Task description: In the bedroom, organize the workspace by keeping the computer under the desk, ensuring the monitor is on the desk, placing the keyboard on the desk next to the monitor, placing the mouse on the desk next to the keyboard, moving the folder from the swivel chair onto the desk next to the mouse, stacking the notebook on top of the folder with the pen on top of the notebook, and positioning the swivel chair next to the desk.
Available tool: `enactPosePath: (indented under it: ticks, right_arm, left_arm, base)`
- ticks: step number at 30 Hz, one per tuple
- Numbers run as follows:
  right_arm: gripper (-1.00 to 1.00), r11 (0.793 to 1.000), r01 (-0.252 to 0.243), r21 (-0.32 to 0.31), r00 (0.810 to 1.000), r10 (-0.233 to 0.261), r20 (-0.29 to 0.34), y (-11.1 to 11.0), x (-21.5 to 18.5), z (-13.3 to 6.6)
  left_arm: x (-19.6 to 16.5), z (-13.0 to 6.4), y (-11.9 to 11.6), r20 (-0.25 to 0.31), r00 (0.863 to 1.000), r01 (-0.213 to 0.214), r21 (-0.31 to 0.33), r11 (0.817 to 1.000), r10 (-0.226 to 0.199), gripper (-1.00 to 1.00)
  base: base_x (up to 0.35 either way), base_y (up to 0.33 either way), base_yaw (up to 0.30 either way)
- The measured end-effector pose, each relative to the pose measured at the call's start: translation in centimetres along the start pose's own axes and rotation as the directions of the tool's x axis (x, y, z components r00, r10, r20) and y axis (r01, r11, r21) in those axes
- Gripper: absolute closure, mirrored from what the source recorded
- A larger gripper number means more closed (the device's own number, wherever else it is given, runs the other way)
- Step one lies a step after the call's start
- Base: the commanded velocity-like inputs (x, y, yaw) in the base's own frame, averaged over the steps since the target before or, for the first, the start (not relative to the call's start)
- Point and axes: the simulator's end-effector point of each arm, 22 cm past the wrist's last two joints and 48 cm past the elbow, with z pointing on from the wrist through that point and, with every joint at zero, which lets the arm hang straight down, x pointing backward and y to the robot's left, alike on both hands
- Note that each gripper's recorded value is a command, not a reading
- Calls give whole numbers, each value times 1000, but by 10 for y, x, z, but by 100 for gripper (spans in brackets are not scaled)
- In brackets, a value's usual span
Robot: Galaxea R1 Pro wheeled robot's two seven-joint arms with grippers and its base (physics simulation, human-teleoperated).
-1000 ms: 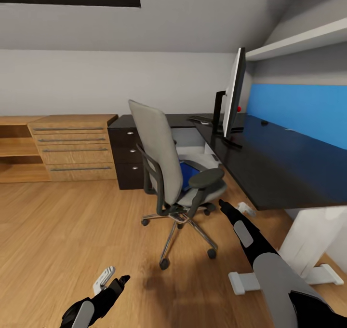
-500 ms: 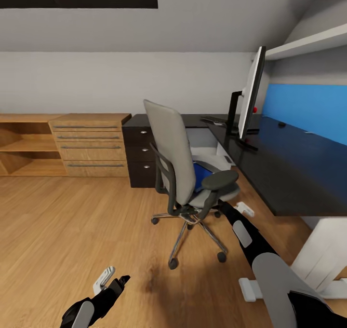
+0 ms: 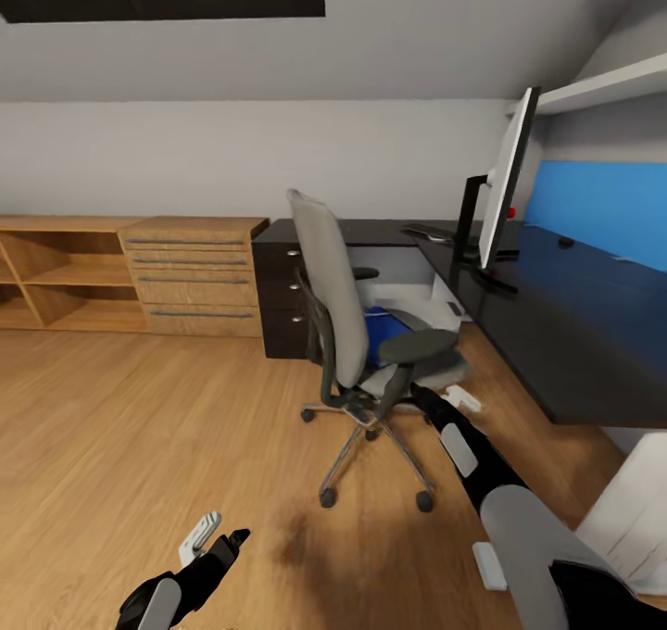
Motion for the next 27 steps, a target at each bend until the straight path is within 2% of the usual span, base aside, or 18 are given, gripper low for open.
enactPosePath:
  ticks: [2, 6, 10, 16, 23, 27]
  right_arm:
    - [-100, 998, 58, -24, 998, -58, -12, 11, 7, 0]
    - [-100, 993, 112, -47, 993, -114, -26, 21, 17, -2]
    - [-100, 990, 128, -66, 991, -130, -32, 27, 23, -3]
    - [-100, 984, 125, -130, 990, -131, -43, 47, 33, -5]
    - [-100, 980, 117, -159, 990, -127, -55, 63, 45, -8]
    - [-100, 969, 158, -188, 983, -172, -63, 76, 55, -10]
  left_arm:
    - [0, 0, 0, 0, 1000, 1, 1, 1000, -1, -100]
    - [0, 0, 0, 0, 1000, 1, 1, 1000, -1, -100]
    - [0, 0, 0, 0, 1000, 1, 1, 1000, -1, -100]
    - [0, 0, 0, 0, 1000, 2, 1, 1000, -2, -100]
    - [0, 0, 0, 0, 1000, 2, 2, 1000, -2, -100]
    - [0, 0, 0, 0, 1000, 3, 1, 1000, -3, -100]
  base:
    - [0, 0, 236]
    - [0, 0, 239]
    - [0, 0, 240]
    - [0, 0, 241]
    - [0, 0, 242]
    - [0, 0, 242]
